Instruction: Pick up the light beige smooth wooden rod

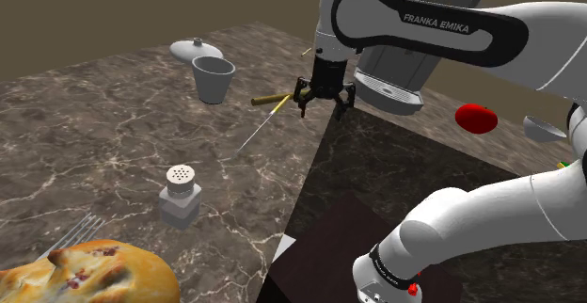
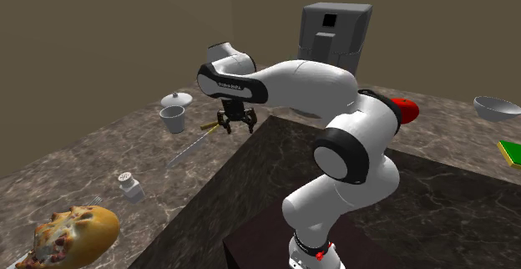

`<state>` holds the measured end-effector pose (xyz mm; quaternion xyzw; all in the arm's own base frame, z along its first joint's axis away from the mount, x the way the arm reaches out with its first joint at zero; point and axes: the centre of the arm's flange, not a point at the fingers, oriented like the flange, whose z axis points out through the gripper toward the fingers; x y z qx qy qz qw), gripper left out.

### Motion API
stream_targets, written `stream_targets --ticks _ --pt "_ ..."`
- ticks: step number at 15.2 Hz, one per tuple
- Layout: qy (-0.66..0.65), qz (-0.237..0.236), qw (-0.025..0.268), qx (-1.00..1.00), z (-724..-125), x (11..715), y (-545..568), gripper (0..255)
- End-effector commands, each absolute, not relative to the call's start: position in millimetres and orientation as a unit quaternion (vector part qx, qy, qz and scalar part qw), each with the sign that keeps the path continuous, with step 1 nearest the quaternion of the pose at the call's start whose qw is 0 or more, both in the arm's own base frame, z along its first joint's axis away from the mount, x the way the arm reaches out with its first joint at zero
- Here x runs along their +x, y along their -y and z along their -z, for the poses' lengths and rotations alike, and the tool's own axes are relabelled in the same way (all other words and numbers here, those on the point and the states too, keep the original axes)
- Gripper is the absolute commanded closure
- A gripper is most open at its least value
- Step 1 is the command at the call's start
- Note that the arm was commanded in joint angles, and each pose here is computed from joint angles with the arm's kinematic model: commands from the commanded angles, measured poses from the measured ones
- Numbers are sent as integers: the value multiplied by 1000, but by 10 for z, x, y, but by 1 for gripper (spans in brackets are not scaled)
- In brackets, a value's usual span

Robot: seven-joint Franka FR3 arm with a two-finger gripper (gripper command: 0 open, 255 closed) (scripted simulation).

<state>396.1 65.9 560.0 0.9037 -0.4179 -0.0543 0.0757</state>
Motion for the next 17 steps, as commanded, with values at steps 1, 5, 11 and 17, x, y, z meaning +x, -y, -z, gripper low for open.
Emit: stream_targets --ticks 1,5,11,17 --pt "488 45 76 868 -5643 4199 -707 0" --pt "608 27 77 789 -5721 4692 -677 0" --pt "740 3 76 668 -5802 5259 -455 0" --pt "740 3 76 668 -5485 5259 -455 0"
